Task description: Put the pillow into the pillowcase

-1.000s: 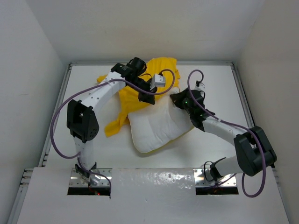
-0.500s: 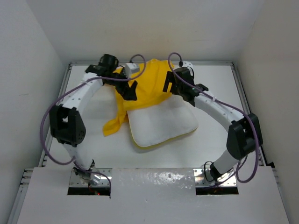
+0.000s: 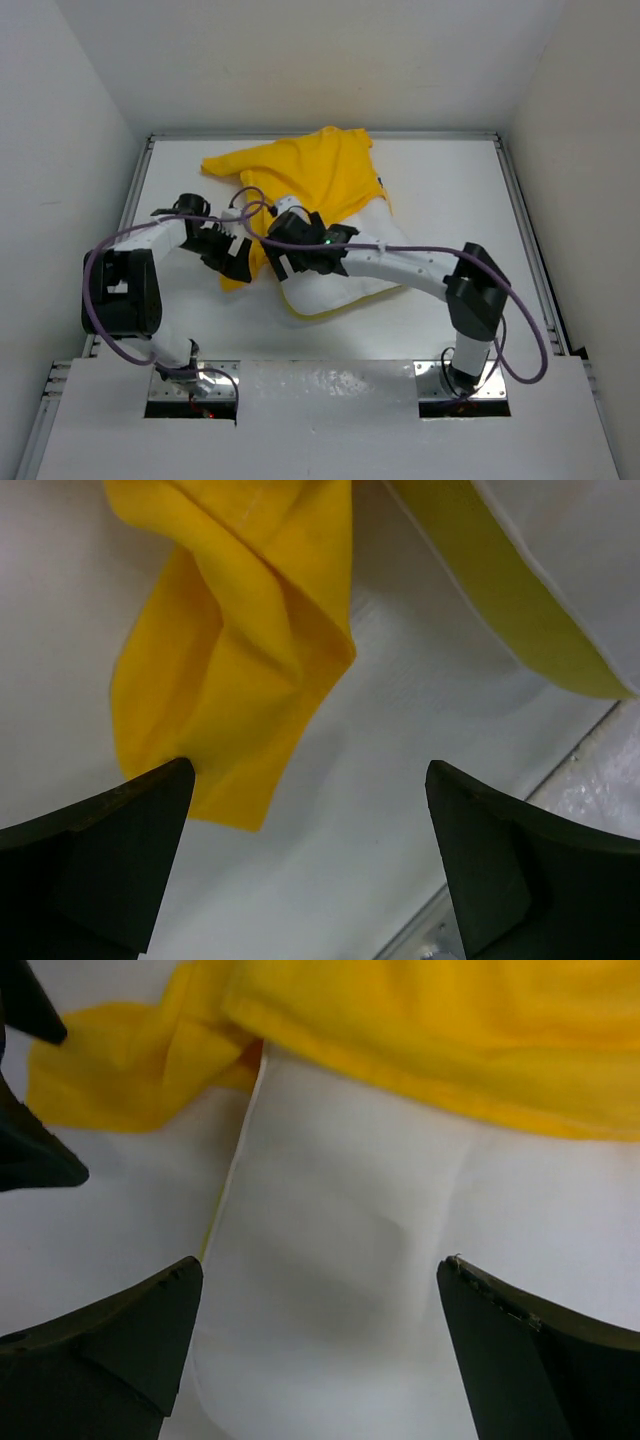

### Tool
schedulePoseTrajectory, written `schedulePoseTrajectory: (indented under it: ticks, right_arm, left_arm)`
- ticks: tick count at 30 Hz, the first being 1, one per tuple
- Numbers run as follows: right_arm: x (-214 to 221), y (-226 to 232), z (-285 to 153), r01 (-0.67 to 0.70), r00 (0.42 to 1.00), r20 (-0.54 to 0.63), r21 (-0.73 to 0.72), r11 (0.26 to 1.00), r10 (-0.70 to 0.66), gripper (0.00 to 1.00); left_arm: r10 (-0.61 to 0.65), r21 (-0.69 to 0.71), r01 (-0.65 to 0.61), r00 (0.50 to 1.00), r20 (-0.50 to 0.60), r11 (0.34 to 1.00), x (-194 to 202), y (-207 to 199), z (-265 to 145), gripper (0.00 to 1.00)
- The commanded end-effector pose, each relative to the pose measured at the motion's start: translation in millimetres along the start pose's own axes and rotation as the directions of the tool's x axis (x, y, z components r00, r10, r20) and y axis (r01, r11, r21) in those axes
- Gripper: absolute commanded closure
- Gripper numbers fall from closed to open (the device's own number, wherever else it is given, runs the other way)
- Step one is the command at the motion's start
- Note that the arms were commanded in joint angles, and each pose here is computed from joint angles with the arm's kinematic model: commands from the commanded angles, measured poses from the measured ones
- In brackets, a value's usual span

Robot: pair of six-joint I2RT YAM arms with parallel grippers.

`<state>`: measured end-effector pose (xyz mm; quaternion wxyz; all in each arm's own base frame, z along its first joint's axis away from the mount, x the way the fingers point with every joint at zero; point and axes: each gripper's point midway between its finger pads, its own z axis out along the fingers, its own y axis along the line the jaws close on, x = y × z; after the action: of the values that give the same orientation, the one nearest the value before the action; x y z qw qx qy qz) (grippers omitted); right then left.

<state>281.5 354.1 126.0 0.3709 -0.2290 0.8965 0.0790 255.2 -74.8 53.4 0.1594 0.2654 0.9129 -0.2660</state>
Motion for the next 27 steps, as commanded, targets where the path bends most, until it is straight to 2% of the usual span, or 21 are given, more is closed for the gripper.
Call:
schedulePoseTrajectory:
  ticks: [1,3,4,6,8,9,10,11,12,13,14,17,18,20,21,22,24,25,26,27]
  right_arm:
    - [13,14,12,0.005,1.000,-0.026,0.022,1.000,-0.005,0.01]
    - [32,18,30,0.013,0.998,-0.065,0.033,0.999,-0.011,0.01]
    - [34,17,34,0.015,0.997,-0.075,0.055,0.998,-0.011,0.01]
    - [51,10,47,0.051,0.990,-0.136,0.108,0.993,-0.036,0.01]
    - [54,7,55,0.060,0.989,-0.144,0.126,0.990,-0.042,0.01]
    - [57,8,60,0.056,0.989,-0.143,0.126,0.990,-0.037,0.02]
    - [66,5,68,0.057,0.986,-0.166,0.133,0.989,-0.034,0.09]
    - [71,1,73,0.011,0.982,-0.190,0.126,0.992,0.013,0.22]
    - [73,0,78,-0.025,0.979,-0.196,0.120,0.992,0.048,0.70]
    - [80,-4,81,-0.054,0.974,-0.212,0.118,0.992,0.078,0.92]
    - [81,-4,85,-0.107,0.965,-0.231,0.076,0.991,0.122,1.00]
    - [52,1,92,-0.243,0.956,-0.181,-0.051,0.969,0.230,1.00]
    - [20,7,91,-0.278,0.957,-0.109,-0.102,0.955,0.267,1.00]
    - [-34,5,80,-0.322,0.945,0.014,-0.150,0.935,0.328,1.00]
    - [-85,9,68,-0.347,0.917,0.131,-0.206,0.915,0.377,1.00]
    - [-114,6,62,-0.387,0.882,0.190,-0.228,0.894,0.430,1.00]
    - [-183,-4,44,-0.447,0.786,0.349,-0.251,0.859,0.511,1.00]
    - [-200,-10,42,-0.478,0.750,0.386,-0.244,0.844,0.537,1.00]
    - [-199,-22,60,-0.510,0.739,0.420,-0.164,0.845,0.527,1.00]
    - [-224,-28,53,-0.536,0.697,0.466,-0.167,0.828,0.545,1.00]
  left_arm:
    - [0.144,-0.078,-0.130,0.968,0.207,0.988,-53,17,2,0.00]
    - [0.109,-0.081,-0.093,0.969,0.220,0.992,-50,21,13,0.00]
    - [0.140,-0.114,-0.114,0.956,0.257,0.987,-61,29,16,0.00]
    - [0.124,-0.130,-0.095,0.965,0.232,0.987,-57,30,35,0.00]
    - [0.149,-0.181,-0.109,0.964,0.221,0.977,-63,32,51,0.00]
    - [0.111,-0.177,-0.075,0.972,0.206,0.981,-59,33,62,0.05]
    - [0.114,-0.180,-0.078,0.973,0.202,0.981,-61,32,70,0.12]
    - [0.078,-0.169,-0.048,0.981,0.176,0.984,-56,36,81,0.39]
    - [0.060,-0.165,-0.035,0.988,0.145,0.986,-50,38,85,0.55]
    - [0.046,-0.162,-0.025,0.991,0.127,0.987,-47,41,86,0.70]
    - [0.047,-0.154,-0.025,0.989,0.138,0.988,-53,42,85,0.99]
    - [0.046,-0.070,-0.035,0.986,0.163,0.997,-58,29,78,1.00]
    - [0.028,-0.029,-0.024,0.987,0.156,0.999,-55,20,73,1.00]
    - [0.062,0.103,-0.084,0.978,0.198,0.991,-71,-7,62,1.00]
    - [0.053,0.170,-0.082,0.984,0.171,0.982,-65,-23,58,1.00]
    - [0.077,0.238,-0.126,0.976,0.205,0.963,-79,-38,49,1.00]
    - [0.126,0.318,-0.171,0.979,0.158,0.932,-72,-62,42,1.00]
    - [0.163,0.353,-0.221,0.969,0.185,0.909,-82,-74,34,1.00]
    - [0.196,0.396,-0.249,0.966,0.170,0.884,-74,-86,28,1.00]
    - [0.225,0.418,-0.287,0.955,0.191,0.862,-80,-96,21,1.00]
